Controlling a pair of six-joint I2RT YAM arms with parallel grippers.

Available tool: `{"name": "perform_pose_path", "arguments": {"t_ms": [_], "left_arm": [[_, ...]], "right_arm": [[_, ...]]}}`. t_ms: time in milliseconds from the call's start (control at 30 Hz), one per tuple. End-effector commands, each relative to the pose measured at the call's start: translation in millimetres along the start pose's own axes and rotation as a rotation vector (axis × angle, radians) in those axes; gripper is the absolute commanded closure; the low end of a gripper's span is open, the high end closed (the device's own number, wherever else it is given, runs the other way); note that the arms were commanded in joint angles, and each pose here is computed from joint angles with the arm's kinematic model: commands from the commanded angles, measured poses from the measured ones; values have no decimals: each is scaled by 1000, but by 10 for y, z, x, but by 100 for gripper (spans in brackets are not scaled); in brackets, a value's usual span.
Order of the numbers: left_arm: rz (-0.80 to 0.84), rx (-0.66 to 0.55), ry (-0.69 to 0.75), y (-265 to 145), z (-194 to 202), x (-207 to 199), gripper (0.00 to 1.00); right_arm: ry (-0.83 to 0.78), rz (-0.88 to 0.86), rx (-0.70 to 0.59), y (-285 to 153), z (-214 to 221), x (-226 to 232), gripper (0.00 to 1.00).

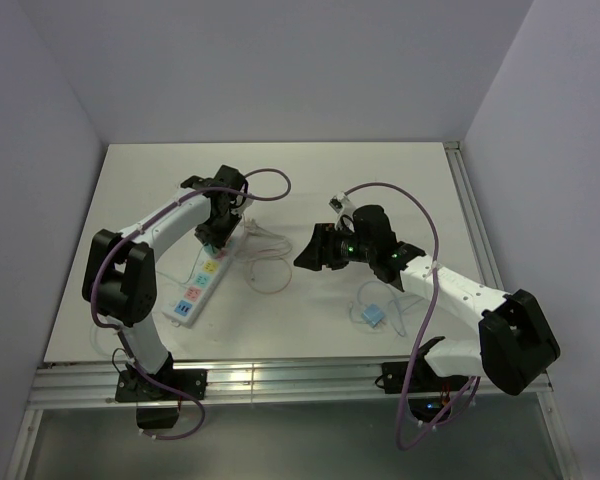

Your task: Insert the plug

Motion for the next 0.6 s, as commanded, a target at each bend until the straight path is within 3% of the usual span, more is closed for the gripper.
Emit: {"name": "perform_pose_path", "arguments": {"t_ms": [0, 567], "left_arm": [[35, 55, -18, 41, 121, -70, 100], [69, 71, -37, 40, 181, -131, 100]], "right_arm": [[-12, -13, -31, -3, -85, 13, 25], [-11, -16, -31, -9, -79, 18, 25]]}}
Point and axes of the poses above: each gripper's point midway between its finger pads, its own y axis out along the fingers, its own x axis along the line the jaws close on, z = x × y, the point moved 2 cm from there along -y, back along the fingers, and after that the axes turned 8 degrees about -y, right-handed, at the moved point
